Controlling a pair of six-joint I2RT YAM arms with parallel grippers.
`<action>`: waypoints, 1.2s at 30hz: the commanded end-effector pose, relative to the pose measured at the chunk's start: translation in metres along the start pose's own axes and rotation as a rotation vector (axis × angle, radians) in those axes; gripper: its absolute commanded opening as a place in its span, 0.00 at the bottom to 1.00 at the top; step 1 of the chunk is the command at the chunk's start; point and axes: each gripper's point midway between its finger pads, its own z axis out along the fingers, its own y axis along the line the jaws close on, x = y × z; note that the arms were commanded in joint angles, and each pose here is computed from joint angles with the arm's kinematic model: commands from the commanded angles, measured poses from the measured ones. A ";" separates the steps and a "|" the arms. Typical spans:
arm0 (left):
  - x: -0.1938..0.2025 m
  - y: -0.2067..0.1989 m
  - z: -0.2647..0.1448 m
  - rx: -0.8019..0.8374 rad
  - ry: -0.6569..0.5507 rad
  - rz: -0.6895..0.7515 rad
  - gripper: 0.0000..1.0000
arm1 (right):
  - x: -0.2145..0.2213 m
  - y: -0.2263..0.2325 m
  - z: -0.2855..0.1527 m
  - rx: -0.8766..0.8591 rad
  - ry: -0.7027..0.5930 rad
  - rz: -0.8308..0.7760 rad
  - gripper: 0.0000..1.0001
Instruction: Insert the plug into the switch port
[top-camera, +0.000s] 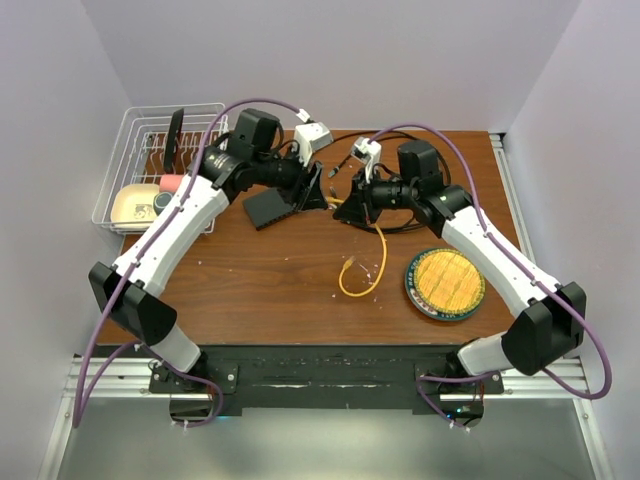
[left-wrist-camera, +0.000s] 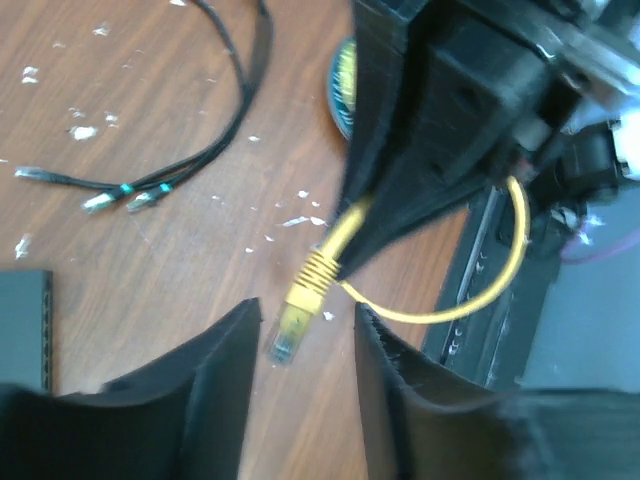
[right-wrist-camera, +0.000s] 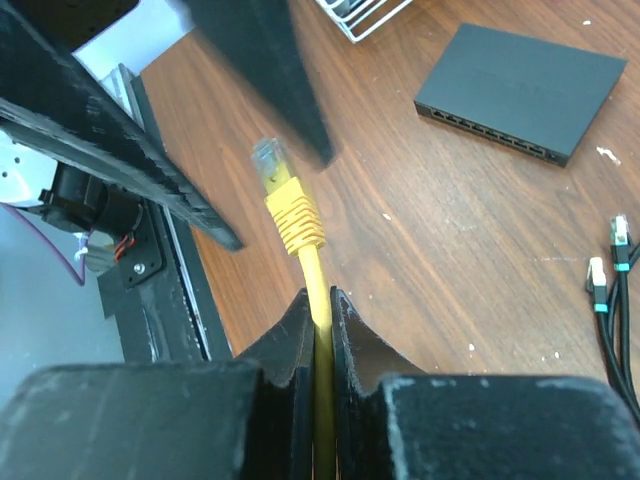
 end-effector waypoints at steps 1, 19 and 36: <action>-0.035 0.038 -0.034 -0.333 -0.125 -0.001 0.61 | -0.011 0.004 -0.003 0.011 -0.032 -0.014 0.00; -0.040 0.010 -0.059 -0.293 -0.290 0.147 0.91 | -0.008 0.005 -0.006 0.018 -0.028 -0.010 0.00; -0.036 -0.022 -0.046 -0.125 -0.443 0.419 0.76 | -0.013 0.015 -0.014 0.000 -0.029 -0.023 0.00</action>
